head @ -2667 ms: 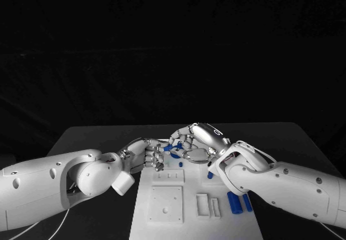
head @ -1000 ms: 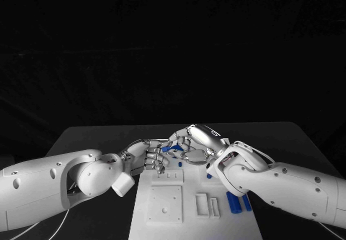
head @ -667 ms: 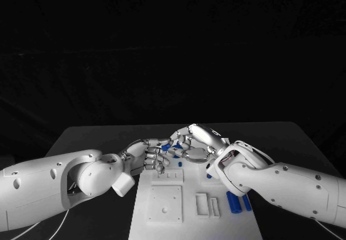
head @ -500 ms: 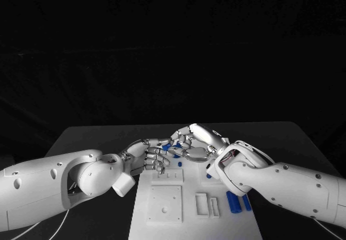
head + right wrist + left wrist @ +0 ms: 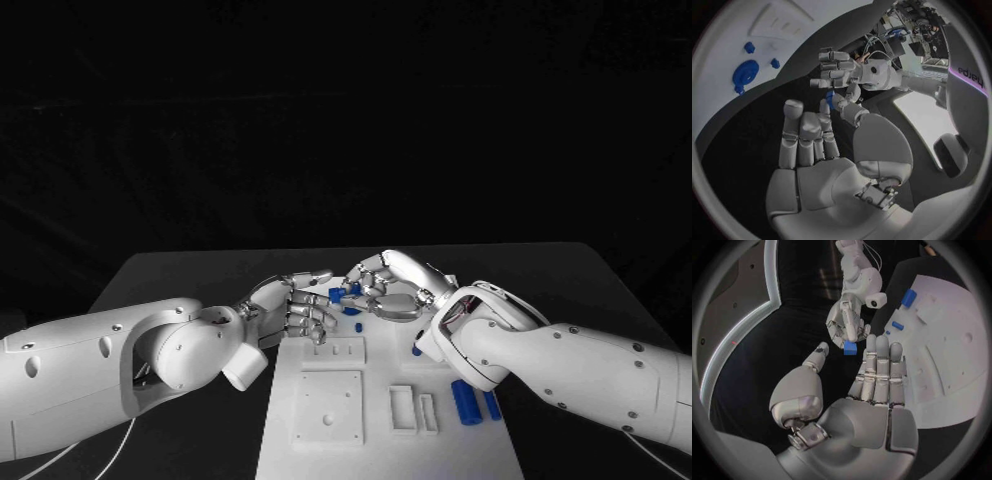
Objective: Assemble the parts on the task board
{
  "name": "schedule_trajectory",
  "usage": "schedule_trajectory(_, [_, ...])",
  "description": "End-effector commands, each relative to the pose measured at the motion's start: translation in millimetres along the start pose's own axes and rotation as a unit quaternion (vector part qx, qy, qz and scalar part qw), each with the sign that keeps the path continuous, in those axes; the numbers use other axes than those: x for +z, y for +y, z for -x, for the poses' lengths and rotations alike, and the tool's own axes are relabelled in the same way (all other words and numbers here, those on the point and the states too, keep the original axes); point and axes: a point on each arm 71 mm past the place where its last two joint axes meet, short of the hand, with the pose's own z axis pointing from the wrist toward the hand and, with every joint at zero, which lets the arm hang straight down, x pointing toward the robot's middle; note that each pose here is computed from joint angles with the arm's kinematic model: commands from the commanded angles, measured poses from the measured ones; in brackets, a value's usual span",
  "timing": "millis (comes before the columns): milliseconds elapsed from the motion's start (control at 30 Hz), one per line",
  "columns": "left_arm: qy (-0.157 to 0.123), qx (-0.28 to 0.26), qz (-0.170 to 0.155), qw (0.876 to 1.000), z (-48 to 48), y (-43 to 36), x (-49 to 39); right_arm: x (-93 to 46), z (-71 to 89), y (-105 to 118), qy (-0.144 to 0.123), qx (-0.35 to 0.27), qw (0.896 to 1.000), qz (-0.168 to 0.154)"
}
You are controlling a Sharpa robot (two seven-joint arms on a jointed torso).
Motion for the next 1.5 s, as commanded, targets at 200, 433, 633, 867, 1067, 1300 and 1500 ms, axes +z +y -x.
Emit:
schedule_trajectory(200, [-0.044, 0.100, -0.054, 0.993, 12.4, -8.9, -1.8, -4.6, -0.8, -5, 0.015, 0.106, 0.993, -0.051])
schedule_trajectory(433, [-0.059, 0.191, -0.085, 0.976, 20.0, -14.4, -4.5, -12.6, -2.0, -13, 0.053, 0.174, 0.979, -0.096])
schedule_trajectory(633, [-0.046, 0.242, -0.112, 0.963, 19.3, -18.2, -5.7, -15.1, -3.2, -21, 0.086, 0.197, 0.970, -0.116])
schedule_trajectory(867, [-0.023, 0.224, -0.103, 0.969, 10.3, -16.1, -3.2, -16.1, -2.9, -29, 0.108, 0.239, 0.954, -0.148])
schedule_trajectory(1067, [0.009, 0.171, -0.076, 0.982, 1.8, -11.4, -0.5, -17.1, -5.0, -34, 0.125, 0.304, 0.927, -0.180])
schedule_trajectory(1300, [0.016, 0.171, -0.061, 0.983, 1.0, -9.2, -0.2, -18.3, -4.3, -36, 0.135, 0.336, 0.912, -0.194])
schedule_trajectory(1500, [0.004, 0.154, -0.047, 0.987, -0.6, -7.3, 0.8, -18.5, -6.6, -35, 0.146, 0.365, 0.898, -0.198])
